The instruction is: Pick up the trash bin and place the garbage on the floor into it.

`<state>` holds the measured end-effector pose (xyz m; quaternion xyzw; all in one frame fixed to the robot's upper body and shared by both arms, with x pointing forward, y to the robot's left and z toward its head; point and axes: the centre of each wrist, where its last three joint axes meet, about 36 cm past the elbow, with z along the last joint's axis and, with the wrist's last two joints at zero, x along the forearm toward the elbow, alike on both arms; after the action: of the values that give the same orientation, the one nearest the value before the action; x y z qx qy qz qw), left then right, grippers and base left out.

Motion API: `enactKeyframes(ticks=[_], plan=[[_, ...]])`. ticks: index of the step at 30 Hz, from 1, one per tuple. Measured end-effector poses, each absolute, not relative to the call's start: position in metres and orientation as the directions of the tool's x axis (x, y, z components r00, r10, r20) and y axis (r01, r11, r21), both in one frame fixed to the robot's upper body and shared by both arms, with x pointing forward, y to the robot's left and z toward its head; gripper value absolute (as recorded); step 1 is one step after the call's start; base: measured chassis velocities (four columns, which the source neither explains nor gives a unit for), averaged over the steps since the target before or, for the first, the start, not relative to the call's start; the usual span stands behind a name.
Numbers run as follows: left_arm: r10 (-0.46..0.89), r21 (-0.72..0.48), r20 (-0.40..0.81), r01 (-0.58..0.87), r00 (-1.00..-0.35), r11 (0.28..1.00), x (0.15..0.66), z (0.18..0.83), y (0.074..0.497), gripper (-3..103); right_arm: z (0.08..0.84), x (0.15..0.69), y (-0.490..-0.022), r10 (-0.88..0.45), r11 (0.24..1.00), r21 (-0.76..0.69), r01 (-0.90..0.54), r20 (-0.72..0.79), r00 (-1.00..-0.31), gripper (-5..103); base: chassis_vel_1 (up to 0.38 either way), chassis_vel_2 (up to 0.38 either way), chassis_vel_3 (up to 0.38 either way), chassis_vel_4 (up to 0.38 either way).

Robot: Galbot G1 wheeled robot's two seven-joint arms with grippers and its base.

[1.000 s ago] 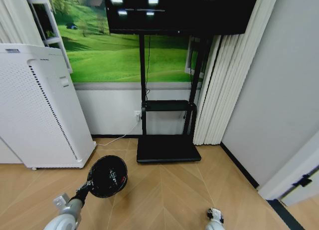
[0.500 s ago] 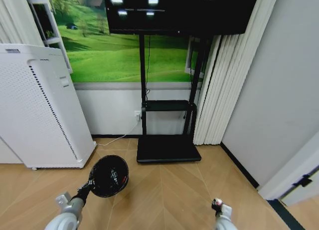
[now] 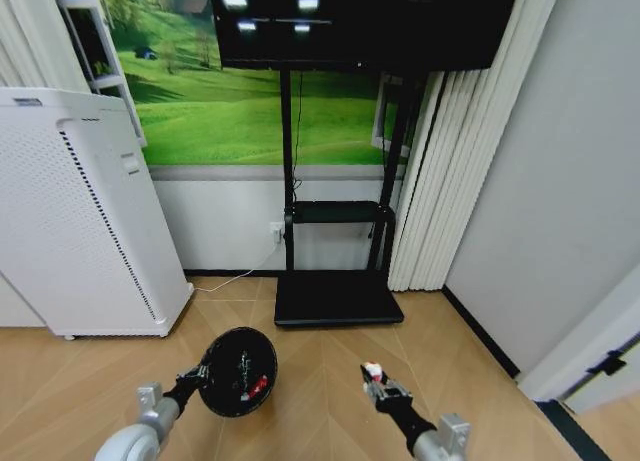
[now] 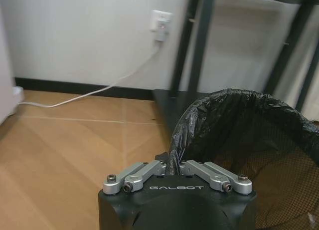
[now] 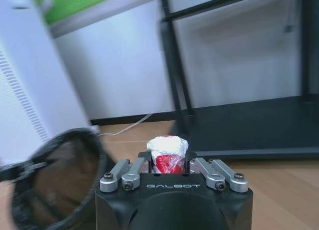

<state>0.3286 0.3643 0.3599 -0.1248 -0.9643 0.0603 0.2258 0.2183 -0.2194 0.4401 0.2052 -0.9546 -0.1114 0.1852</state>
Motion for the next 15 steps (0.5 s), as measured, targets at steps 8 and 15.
enactKeyframes(ticks=[8,15], plan=[[0.519,-0.216,0.412,0.473,-0.749,0.854,0.338,0.356,0.342,3,0.417,0.238,-0.208,-0.551,0.830,0.261,-0.493,0.241,-0.799,30,0.000,0.000,0.000,0.000],[0.585,-0.253,0.409,0.530,-0.700,0.810,0.341,0.347,0.327,3,0.398,0.249,-0.195,-0.594,0.800,0.273,-0.534,0.234,-0.770,30,0.000,0.000,0.000,0.000]])
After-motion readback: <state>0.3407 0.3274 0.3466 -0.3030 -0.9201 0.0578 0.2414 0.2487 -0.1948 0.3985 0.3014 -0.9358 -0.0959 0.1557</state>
